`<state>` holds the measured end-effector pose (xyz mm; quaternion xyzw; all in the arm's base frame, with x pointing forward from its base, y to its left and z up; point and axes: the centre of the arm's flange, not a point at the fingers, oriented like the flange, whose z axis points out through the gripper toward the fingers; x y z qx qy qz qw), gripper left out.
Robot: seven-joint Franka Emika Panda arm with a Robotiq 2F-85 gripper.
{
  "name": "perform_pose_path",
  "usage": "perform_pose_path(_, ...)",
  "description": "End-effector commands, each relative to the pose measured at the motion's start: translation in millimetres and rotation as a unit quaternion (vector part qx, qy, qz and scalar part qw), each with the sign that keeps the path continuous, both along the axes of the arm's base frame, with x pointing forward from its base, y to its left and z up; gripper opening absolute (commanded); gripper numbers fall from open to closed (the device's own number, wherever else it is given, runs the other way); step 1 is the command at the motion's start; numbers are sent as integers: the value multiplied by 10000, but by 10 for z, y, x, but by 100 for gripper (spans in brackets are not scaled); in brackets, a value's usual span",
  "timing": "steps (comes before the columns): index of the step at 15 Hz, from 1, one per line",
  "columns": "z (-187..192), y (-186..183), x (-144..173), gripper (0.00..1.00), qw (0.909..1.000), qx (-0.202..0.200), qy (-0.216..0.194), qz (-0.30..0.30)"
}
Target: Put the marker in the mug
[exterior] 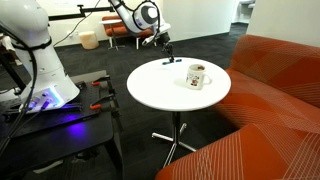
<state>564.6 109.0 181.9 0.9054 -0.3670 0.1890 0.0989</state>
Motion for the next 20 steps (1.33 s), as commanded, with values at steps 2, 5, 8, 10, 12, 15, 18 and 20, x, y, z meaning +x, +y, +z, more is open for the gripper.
perform_pose_path(2,218,12,-85,5,9983,-513,-228,-137)
perform_pose_path(5,329,-58,-106,5,9951,-861,-401,-259)
perform_pose_path(8,470,-130,-148,5,9888,-1318,-573,-404)
perform_pose_path(10,556,-151,-173,5,9831,-1638,-651,-494)
perform_pose_path(12,631,-157,-196,5,9769,-1929,-734,-562)
perform_pose_path(15,737,-138,-236,5,9665,-2339,-843,-639)
perform_pose_path(18,834,-106,-261,5,9568,-2670,-935,-673)
perform_pose_path(20,881,-117,-263,5,9516,-2821,-1031,-645)
